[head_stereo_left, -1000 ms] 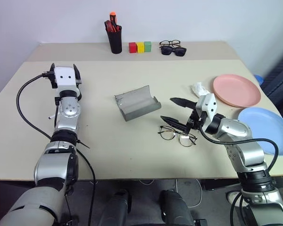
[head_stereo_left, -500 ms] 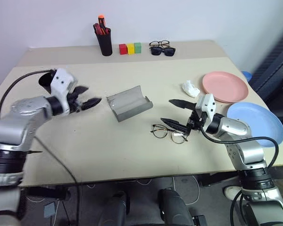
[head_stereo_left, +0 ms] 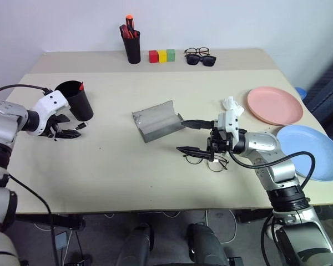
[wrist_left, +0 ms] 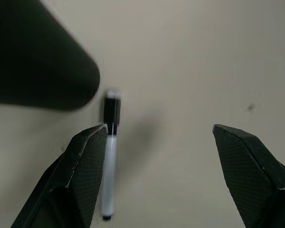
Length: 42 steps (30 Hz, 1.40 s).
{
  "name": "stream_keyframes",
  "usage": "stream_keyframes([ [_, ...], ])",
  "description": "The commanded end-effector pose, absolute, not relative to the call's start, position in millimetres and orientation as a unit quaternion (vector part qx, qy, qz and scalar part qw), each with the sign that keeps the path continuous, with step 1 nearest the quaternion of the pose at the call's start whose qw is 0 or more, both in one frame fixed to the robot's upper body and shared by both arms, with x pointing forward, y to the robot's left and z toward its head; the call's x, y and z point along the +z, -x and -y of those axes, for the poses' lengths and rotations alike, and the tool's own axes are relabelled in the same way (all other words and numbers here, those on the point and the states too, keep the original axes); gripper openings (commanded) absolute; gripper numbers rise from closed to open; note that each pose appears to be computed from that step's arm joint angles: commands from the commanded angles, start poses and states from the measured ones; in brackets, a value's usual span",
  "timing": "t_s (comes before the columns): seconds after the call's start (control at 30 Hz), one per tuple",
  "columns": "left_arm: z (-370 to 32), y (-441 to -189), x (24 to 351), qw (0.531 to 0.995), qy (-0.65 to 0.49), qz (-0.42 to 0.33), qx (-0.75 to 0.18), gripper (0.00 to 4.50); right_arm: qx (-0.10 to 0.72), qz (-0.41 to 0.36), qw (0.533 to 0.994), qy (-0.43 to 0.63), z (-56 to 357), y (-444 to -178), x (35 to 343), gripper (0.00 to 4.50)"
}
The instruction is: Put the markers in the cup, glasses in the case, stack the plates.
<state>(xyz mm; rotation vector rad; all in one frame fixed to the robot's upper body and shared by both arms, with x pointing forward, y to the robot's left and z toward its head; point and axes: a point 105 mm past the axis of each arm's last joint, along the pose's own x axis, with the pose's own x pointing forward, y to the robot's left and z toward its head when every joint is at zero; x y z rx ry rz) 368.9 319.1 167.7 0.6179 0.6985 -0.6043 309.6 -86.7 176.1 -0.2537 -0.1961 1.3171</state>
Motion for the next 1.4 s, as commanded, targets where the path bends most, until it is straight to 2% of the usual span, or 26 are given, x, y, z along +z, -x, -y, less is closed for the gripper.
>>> stream_keyframes([
  [0.03,-324.5,-371.0,170.4,0.839,-0.299,-0.355,-0.283,3.62,0.604,0.119,0.778,0.127,85.8,-309.0,187.5,3.91],
  [0.33,-315.9,-388.7,165.8,0.838,-0.296,-0.370,-0.269,3.62,0.587,0.121,0.790,0.130,91.2,-306.1,188.0,3.91],
  [0.63,-330.2,-397.0,154.9,0.839,-0.335,-0.379,-0.199,3.62,0.569,0.118,0.804,0.127,97.4,-303.4,187.7,3.91],
  [0.93,-348.0,-389.3,136.0,0.844,-0.318,-0.405,-0.149,3.62,0.560,0.119,0.811,0.120,96.7,-302.7,187.1,3.91],
  [1.4,-331.0,-371.6,94.0,0.842,-0.192,-0.474,-0.170,3.62,0.558,0.118,0.813,0.116,98.6,-303.1,189.6,3.91],
])
